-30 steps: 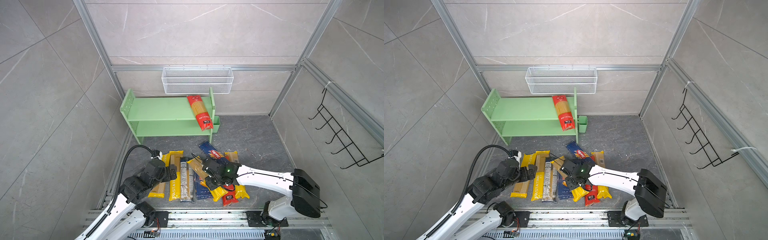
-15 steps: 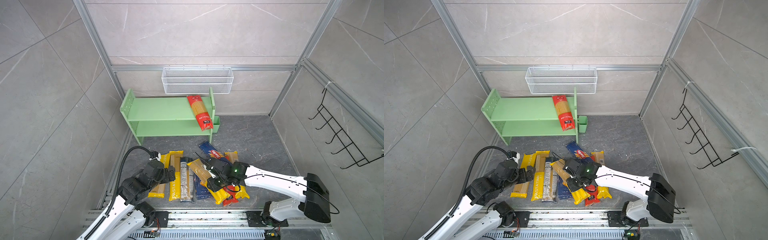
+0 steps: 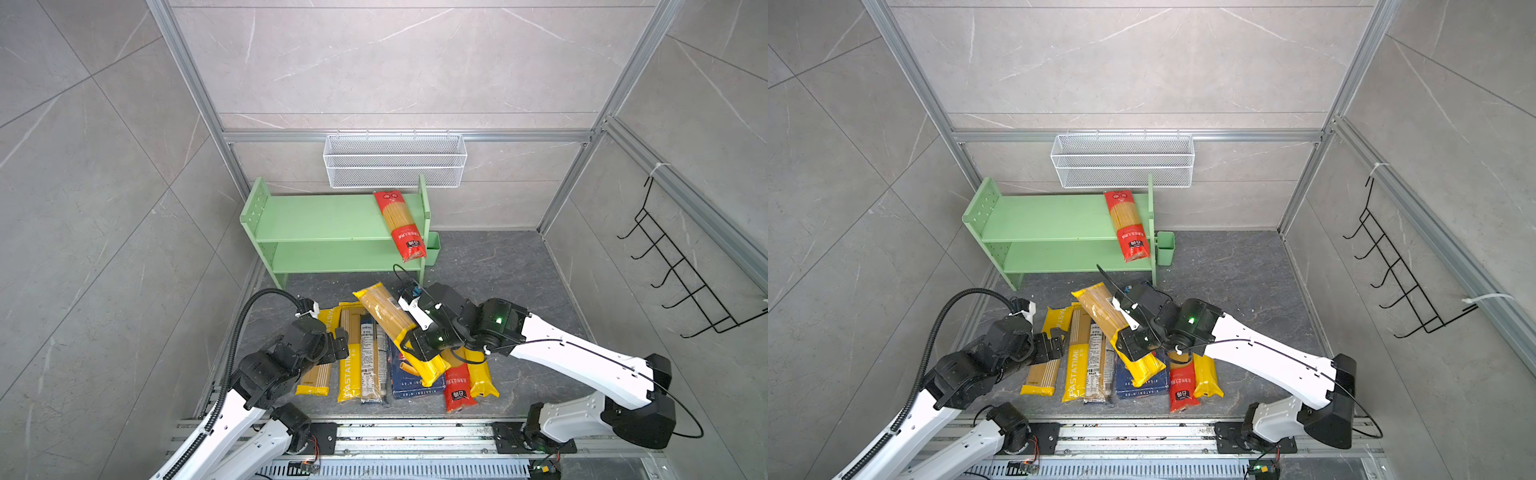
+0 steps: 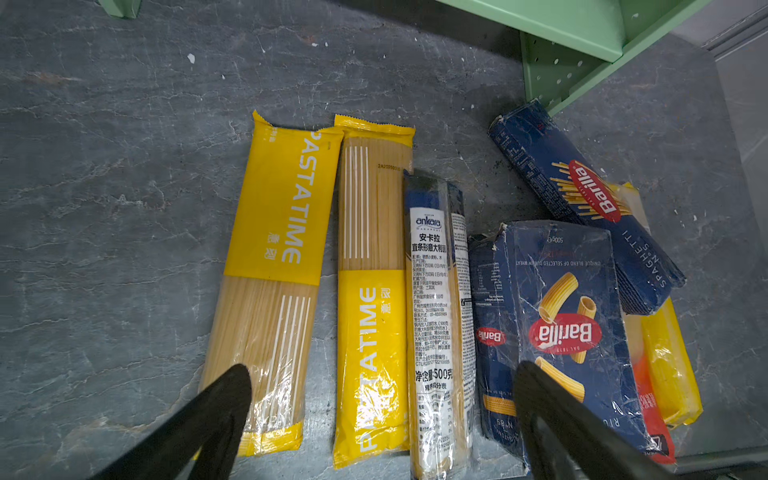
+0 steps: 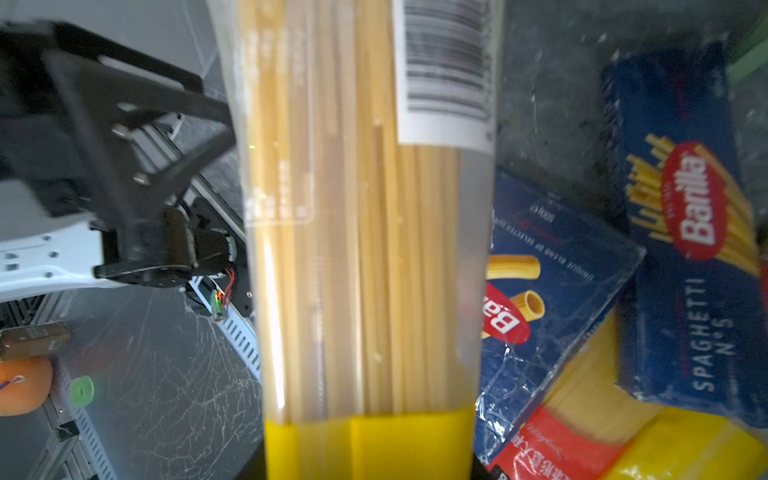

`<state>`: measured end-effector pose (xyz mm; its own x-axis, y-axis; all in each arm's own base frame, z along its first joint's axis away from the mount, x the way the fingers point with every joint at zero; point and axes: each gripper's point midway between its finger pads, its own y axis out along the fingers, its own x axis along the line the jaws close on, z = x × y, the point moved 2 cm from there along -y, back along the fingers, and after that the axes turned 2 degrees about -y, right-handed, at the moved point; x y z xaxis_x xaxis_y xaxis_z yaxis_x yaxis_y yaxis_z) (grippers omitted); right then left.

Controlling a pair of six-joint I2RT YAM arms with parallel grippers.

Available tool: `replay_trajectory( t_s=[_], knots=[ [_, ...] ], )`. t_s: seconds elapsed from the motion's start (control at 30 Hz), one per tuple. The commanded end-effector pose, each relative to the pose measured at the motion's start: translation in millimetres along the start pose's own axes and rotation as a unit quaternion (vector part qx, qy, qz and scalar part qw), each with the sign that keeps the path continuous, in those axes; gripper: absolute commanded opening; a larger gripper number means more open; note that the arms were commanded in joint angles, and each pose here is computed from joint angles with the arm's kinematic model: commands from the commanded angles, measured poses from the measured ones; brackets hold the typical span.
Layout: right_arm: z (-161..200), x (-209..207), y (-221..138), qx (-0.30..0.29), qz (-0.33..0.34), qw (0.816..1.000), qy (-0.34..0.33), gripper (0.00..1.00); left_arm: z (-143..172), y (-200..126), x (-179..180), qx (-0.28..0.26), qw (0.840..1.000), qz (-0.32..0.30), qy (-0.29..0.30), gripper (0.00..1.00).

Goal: Arrange pasta packages on shelves
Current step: Pick up the pasta bag from the pasta box, then place the pasta bag on the shelf.

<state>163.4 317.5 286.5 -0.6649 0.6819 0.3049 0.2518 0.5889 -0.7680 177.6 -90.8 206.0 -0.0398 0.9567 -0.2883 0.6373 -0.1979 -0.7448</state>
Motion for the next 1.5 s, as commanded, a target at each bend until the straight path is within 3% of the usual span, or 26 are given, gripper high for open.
replay_trajectory(
  t_s=[0.0, 0.23, 0.37, 0.77, 1.2, 1.47],
  knots=[
    [-46, 12, -31, -0.07, 0.01, 0.997, -0.042, 0.0, -11, -1, -4, -0.008, 1.0, -0.007, 0.012, 1.0],
    [-108, 20, -43, -0.121, 0.055, 0.988, -0.074, 0.0, -28, 1, -14, -0.025, 1.0, 0.004, 0.012, 1.0],
    [-150, 18, -35, -0.153, 0.077, 0.982, -0.08, 0.0, -32, 15, -25, -0.004, 1.0, 0.014, 0.018, 1.0],
    [-258, -36, 1, -0.255, 0.098, 0.961, -0.05, 0.0, -57, 33, -34, -0.003, 0.999, 0.042, 0.011, 1.0],
    [-305, -59, 1, -0.349, 0.125, 0.927, -0.061, 0.0, -68, 32, -47, -0.009, 0.997, 0.071, 0.01, 1.0],
    [-318, -86, 10, -0.367, 0.153, 0.916, -0.043, 0.0, -65, 37, -50, 0.004, 0.997, 0.077, 0.011, 0.99]
  ],
)
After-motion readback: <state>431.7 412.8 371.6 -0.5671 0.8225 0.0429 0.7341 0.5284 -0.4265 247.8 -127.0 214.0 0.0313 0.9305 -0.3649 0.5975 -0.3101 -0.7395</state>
